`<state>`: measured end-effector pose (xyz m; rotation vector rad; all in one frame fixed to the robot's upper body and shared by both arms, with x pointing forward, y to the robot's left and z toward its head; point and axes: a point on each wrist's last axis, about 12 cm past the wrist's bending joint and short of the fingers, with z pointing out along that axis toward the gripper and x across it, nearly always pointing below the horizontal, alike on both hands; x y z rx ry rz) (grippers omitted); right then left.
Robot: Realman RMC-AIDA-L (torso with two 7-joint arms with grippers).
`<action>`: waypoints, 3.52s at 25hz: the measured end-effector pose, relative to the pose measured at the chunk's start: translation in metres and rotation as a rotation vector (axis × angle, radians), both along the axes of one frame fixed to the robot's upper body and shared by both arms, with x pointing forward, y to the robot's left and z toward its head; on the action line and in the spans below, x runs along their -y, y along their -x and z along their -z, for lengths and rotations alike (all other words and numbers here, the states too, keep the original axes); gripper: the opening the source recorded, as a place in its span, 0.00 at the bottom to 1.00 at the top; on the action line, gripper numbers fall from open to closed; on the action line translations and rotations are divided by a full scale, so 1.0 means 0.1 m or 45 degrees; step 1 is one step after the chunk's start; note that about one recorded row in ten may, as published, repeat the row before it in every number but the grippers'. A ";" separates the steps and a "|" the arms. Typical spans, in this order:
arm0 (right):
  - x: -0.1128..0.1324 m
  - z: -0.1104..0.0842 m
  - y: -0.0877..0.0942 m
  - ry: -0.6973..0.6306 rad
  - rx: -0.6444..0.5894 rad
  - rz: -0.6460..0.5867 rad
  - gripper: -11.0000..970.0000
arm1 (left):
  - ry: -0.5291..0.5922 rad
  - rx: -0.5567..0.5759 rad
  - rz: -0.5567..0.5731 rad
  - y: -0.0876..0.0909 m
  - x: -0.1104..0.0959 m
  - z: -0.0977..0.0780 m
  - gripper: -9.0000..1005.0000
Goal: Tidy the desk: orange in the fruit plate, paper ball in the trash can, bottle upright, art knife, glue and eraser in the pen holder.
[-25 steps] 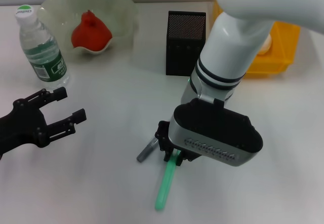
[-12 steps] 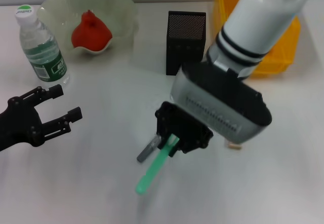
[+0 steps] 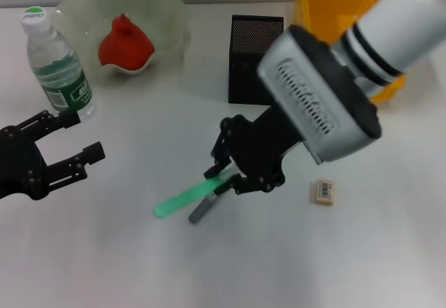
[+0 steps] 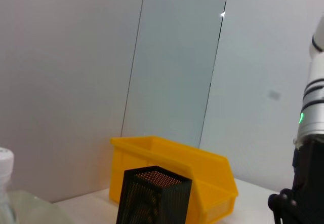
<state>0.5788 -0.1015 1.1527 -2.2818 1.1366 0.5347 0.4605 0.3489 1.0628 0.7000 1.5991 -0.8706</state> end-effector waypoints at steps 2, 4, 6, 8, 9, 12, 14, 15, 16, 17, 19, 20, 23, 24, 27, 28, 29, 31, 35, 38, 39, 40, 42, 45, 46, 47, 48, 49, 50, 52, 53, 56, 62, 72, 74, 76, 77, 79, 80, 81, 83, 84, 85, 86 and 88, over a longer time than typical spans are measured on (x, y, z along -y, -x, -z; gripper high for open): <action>0.12 0.05 0.01 -0.059 -0.026 0.070 0.19 | 0.010 0.003 0.005 0.01 0.01 0.00 0.80; 0.25 0.10 0.02 -0.111 -0.047 0.126 0.19 | 0.033 0.010 0.009 0.03 0.02 -0.01 0.80; 0.38 0.15 0.04 -0.178 -0.070 0.180 0.19 | 0.055 0.011 0.008 0.04 0.05 -0.01 0.80; 0.50 0.19 0.07 -0.251 -0.095 0.217 0.19 | 0.071 0.006 0.008 0.04 0.08 0.00 0.80; 0.56 0.20 0.09 -0.297 -0.105 0.237 0.19 | 0.071 0.006 0.008 0.04 0.08 0.00 0.80; 0.74 0.20 0.14 -0.432 -0.137 0.302 0.19 | 0.088 -0.004 0.004 0.03 0.10 0.01 0.80; 0.85 0.21 0.16 -0.514 -0.156 0.345 0.19 | 0.105 -0.012 0.005 0.03 0.12 0.02 0.80; 0.91 0.22 0.17 -0.560 -0.165 0.367 0.19 | 0.124 -0.020 0.009 0.01 0.15 0.02 0.80; 0.95 0.24 0.19 -0.592 -0.174 0.386 0.19 | 0.128 -0.022 0.009 0.01 0.17 0.03 0.80; 1.00 0.27 0.21 -0.627 -0.184 0.408 0.19 | 0.129 -0.023 0.009 0.01 0.17 0.03 0.80; 1.08 0.34 0.25 -0.694 -0.208 0.447 0.19 | 0.131 -0.024 0.009 0.01 0.18 0.04 0.80; 1.10 0.36 0.27 -0.719 -0.213 0.460 0.19 | 0.134 -0.022 0.012 0.01 0.18 0.03 0.80; 1.16 0.47 0.36 -0.834 -0.224 0.506 0.19 | 0.145 -0.014 0.031 0.02 0.19 0.02 0.80; 1.18 0.49 0.38 -0.864 -0.227 0.524 0.19 | 0.147 -0.010 0.037 0.01 0.19 0.01 0.80; 1.20 0.54 0.43 -0.967 -0.262 0.596 0.19 | 0.149 -0.001 0.053 -0.02 0.19 -0.02 0.80; 1.21 0.58 0.45 -1.020 -0.301 0.643 0.19 | 0.150 0.002 0.066 -0.03 0.19 -0.04 0.80; 1.21 0.58 0.45 -1.020 -0.301 0.643 0.19 | 0.150 0.002 0.066 -0.03 0.19 -0.04 0.80; 1.22 0.61 0.48 -1.071 -0.337 0.688 0.19 | 0.147 0.003 0.082 -0.03 0.19 -0.06 0.80; 1.22 0.71 0.53 -1.084 -0.353 0.731 0.19 | 0.133 0.001 0.111 -0.04 0.20 -0.06 0.80; 1.20 0.81 0.53 -1.059 -0.281 0.741 0.19 | 0.129 0.001 0.130 -0.04 0.22 -0.06 0.80; 1.20 0.81 0.53 -1.059 -0.281 0.741 0.19 | 0.127 0.001 0.141 -0.04 0.23 -0.06 0.80; 1.21 0.81 0.53 -1.063 -0.252 0.740 0.19 | 0.125 0.000 0.145 -0.04 0.23 -0.06 0.80; 1.22 0.79 0.50 -1.088 -0.186 0.741 0.19 | 0.122 0.000 0.153 -0.04 0.23 -0.06 0.80; 1.26 0.74 0.46 -1.159 -0.056 0.760 0.19 | 0.121 0.000 0.154 -0.04 0.23 -0.06 0.80; 1.27 0.74 0.45 -1.167 -0.012 0.757 0.19 | 0.120 0.000 0.154 -0.03 0.23 -0.06 0.80; 1.28 0.73 0.44 -1.172 0.043 0.751 0.19 | 0.120 0.000 0.154 -0.03 0.23 -0.06 0.80; 1.28 0.73 0.44 -1.169 0.102 0.735 0.19 | 0.120 0.000 0.153 -0.03 0.23 -0.06 0.80; 1.28 0.73 0.43 -1.163 0.161 0.716 0.19 | 0.120 0.000 0.153 -0.03 0.23 -0.06 0.80; 1.28 0.74 0.43 -1.152 0.218 0.699 0.19 | 0.118 -0.001 0.156 -0.03 0.24 -0.05 0.80; 1.28 0.77 0.41 -1.115 0.336 0.666 0.19 | 0.110 -0.008 0.174 -0.02 0.26 -0.04 0.80; 1.28 0.78 0.41 -1.092 0.393 0.647 0.19 | 0.100 -0.016 0.193 -0.01 0.28 -0.03 0.80; 1.28 0.79 0.39 -1.049 0.537 0.592 0.19 | 0.061 -0.033 0.253 0.01 0.34 0.02 0.80; 1.31 0.78 0.39 -1.007 0.835 0.493 0.19 | 0.015 -0.013 0.289 0.00 0.40 0.05 0.80; 1.35 0.76 0.35 -0.899 1.400 0.394 0.19 | -0.012 0.053 0.282 -0.01 0.44 0.08 0.80; 1.36 0.75 0.34 -0.852 1.497 0.355 0.19 | -0.011 0.056 0.281 -0.01 0.45 0.08 0.80; 1.37 0.76 0.33 -0.786 1.607 0.313 0.19 | -0.010 0.059 0.280 -0.01 0.46 0.08 0.80; 1.37 0.77 0.31 -0.739 1.681 0.293 0.19 | -0.010 0.061 0.280 -0.01 0.46 0.08 0.80; 1.37 0.78 0.29 -0.669 1.780 0.269 0.19 | -0.009 0.068 0.279 -0.01 0.47 0.08 0.80; 1.37 0.78 0.28 -0.629 1.830 0.253 0.19 | -0.009 0.074 0.279 -0.01 0.47 0.08 0.80; 1.37 0.79 0.26 -0.586 1.879 0.233 0.19 | -0.009 0.074 0.279 -0.01 0.47 0.08 0.80; 1.37 0.81 0.25 -0.520 1.952 0.197 0.19 | -0.011 0.082 0.276 0.01 0.47 0.09 0.80; 1.37 0.81 0.25 -0.480 2.001 0.173 0.19 | -0.013 0.086 0.270 0.02 0.48 0.11 0.80; 1.37 0.82 0.24 -0.455 2.032 0.161 0.19 | -0.014 0.088 0.268 0.02 0.49 0.11 0.80; 1.37 0.82 0.24 -0.415 2.083 0.140 0.19 | -0.016 0.089 0.267 0.03 0.49 0.11 0.80; 1.37 0.82 0.23 -0.349 2.160 0.099 0.20 | -0.019 0.096 0.265 0.03 0.49 0.12 0.80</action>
